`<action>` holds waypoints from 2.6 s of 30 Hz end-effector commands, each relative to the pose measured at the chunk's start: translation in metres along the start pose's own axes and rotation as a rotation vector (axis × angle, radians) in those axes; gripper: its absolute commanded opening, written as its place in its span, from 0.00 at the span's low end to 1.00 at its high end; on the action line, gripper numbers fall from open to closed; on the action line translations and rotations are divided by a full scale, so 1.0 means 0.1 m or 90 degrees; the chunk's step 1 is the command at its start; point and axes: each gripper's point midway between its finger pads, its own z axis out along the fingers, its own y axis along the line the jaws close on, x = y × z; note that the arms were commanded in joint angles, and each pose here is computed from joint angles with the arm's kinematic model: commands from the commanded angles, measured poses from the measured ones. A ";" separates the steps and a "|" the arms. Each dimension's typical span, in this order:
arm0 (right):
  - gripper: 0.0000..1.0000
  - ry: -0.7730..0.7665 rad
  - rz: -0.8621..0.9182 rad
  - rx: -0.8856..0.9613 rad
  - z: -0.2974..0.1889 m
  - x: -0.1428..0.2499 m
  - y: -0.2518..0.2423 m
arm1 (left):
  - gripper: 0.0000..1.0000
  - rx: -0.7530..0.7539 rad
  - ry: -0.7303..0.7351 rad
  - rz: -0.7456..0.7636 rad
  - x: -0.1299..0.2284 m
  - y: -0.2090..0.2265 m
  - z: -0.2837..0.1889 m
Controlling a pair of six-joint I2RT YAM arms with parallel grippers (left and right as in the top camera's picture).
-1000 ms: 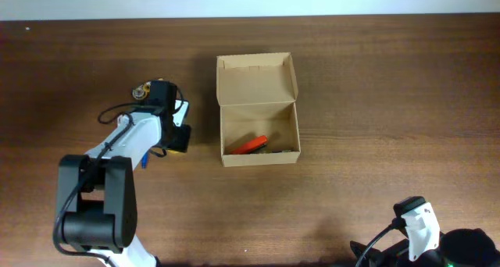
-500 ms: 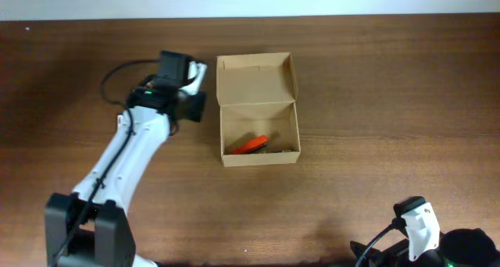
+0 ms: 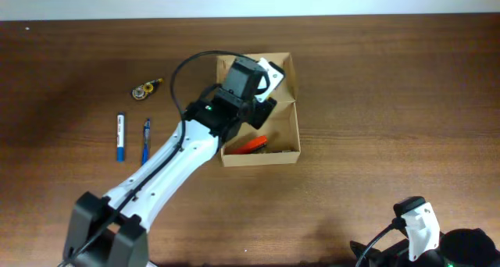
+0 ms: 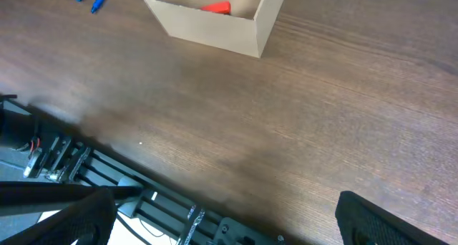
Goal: Pack container
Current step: 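Carry the tape roll into the box and open the left gripper, then move the left gripper over the yellow-black correction tape dispenser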
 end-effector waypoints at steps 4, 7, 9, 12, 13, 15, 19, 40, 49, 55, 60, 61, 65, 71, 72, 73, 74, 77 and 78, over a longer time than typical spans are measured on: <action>0.99 0.001 -0.006 -0.005 0.00 0.01 0.01 | 0.36 0.063 0.024 0.035 0.10 -0.29 0.35; 0.99 0.001 -0.006 -0.005 0.00 0.01 0.01 | 0.36 0.082 0.043 0.050 0.21 -0.39 0.47; 0.99 0.001 -0.006 -0.005 0.00 0.01 0.01 | 0.36 0.084 0.049 0.056 0.23 -0.41 0.50; 0.99 0.001 -0.006 -0.005 0.00 0.01 0.01 | 0.36 0.086 0.056 0.069 0.28 -0.42 0.55; 0.99 0.001 -0.006 -0.005 0.00 0.01 0.01 | 0.36 0.086 0.059 0.070 0.29 -0.42 0.57; 0.99 0.001 -0.006 -0.005 0.00 0.01 0.01 | 0.36 0.088 0.063 0.070 0.32 -0.43 0.62; 0.99 0.001 -0.006 -0.005 0.00 0.01 0.01 | 0.36 0.091 0.071 0.070 0.38 -0.44 0.69; 0.99 0.001 -0.006 -0.005 0.00 0.01 0.01 | 0.73 0.087 0.052 0.072 0.30 -0.43 0.70; 0.99 0.001 -0.006 -0.005 0.00 0.01 0.01 | 0.73 0.041 0.013 0.066 -0.26 -0.20 0.01; 0.99 0.001 -0.006 -0.005 0.00 0.01 0.01 | 0.73 -0.032 -0.020 0.001 -0.40 0.32 -0.53; 0.99 0.001 -0.006 -0.005 0.00 0.01 0.01 | 0.73 -0.093 -0.008 -0.063 -0.23 0.92 -0.78; 0.99 0.001 -0.006 -0.005 0.00 0.01 0.01 | 0.74 -0.105 0.003 -0.077 -0.16 1.04 -0.80; 0.99 0.001 -0.006 -0.005 0.00 0.01 0.01 | 0.73 -0.139 0.050 -0.113 0.14 1.41 -0.89; 0.99 0.001 -0.006 -0.005 0.00 0.01 0.01 | 0.74 -0.183 0.096 -0.121 0.48 1.88 -1.05; 0.99 0.001 -0.006 -0.005 0.00 0.01 0.01 | 0.75 -0.189 0.103 -0.120 0.54 1.95 -1.08; 0.99 0.001 -0.006 -0.005 0.00 0.01 0.01 | 0.75 -0.195 0.110 -0.119 0.59 2.02 -1.11; 0.99 0.001 -0.006 -0.005 0.00 0.01 0.01 | 0.75 -0.202 0.115 -0.122 0.64 2.08 -1.14; 0.99 0.001 -0.006 -0.005 0.00 0.01 0.01 | 0.78 -0.225 0.128 -0.142 0.82 2.31 -1.24; 0.99 0.001 -0.006 -0.005 0.00 0.01 0.01 | 0.79 -0.234 0.131 -0.154 0.88 2.38 -1.28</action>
